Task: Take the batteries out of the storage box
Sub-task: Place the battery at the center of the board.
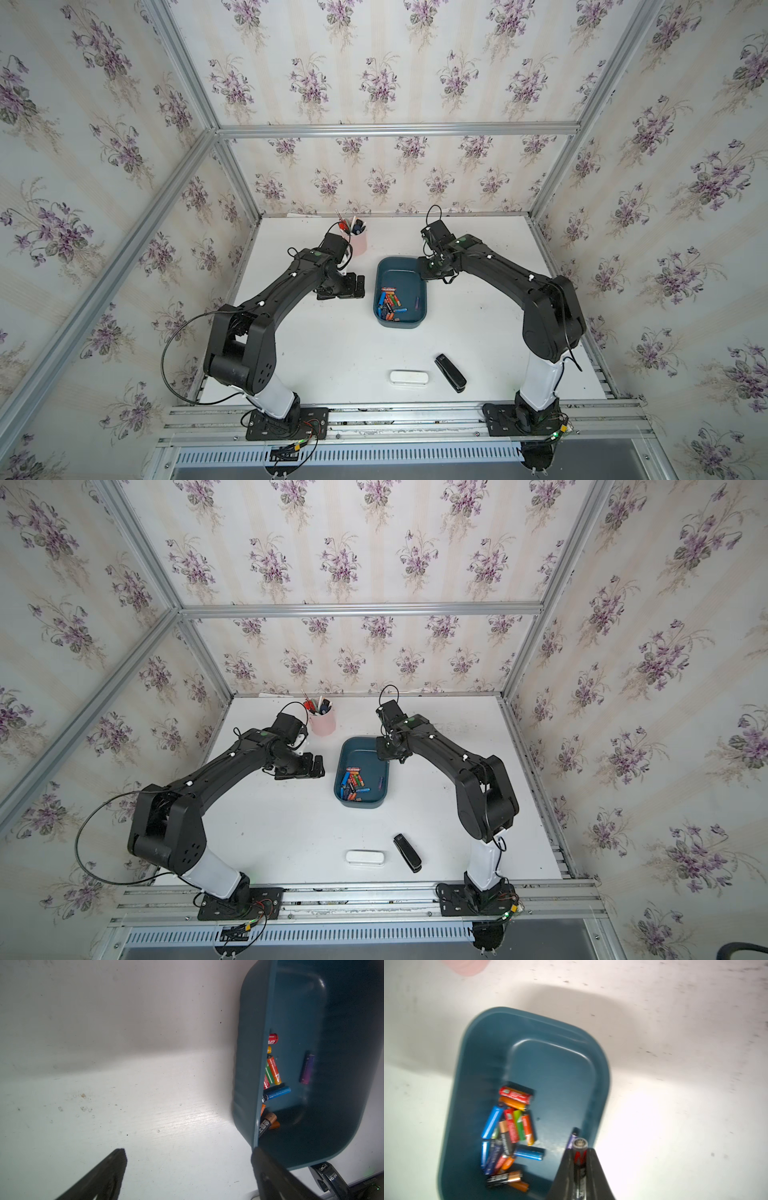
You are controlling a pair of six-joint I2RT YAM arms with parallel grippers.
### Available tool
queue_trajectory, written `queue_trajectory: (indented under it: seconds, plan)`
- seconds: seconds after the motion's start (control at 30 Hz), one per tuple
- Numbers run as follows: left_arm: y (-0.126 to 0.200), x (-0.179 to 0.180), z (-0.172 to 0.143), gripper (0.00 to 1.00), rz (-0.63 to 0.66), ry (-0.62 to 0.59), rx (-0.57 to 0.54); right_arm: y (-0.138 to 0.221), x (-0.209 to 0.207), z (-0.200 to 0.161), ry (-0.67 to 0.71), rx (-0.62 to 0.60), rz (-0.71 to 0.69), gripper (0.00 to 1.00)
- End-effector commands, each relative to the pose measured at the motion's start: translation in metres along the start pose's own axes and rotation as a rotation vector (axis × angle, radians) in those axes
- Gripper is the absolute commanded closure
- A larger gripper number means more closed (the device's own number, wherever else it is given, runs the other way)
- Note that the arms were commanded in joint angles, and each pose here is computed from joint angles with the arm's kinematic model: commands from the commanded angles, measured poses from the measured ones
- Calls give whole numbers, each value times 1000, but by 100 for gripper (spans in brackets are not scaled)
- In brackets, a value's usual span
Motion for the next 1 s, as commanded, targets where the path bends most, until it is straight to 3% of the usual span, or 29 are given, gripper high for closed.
queue_trajectory:
  seconds: [0.0,0.47,0.97]
  plan:
    - [0,-2,2,2,-5,-10,-1,-3,-26,-15,-24,36,-51,87]
    - [-7,-4,0,2,4,-14,20,-57,-46,-47,-57,125,-46,87]
    - [-8,-4,-1,2,8,-12,24,-80,-46,-56,-54,170,-32,85]
Point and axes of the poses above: each gripper's point midway between its finger pads, its own y axis back along the fingers, its own x axis along the line the jaws close on, z = x × y, the point moved 5 cm from there along y, back along the fingers, and after that the axes turned 15 degrees about y, right-handed, at the moved point
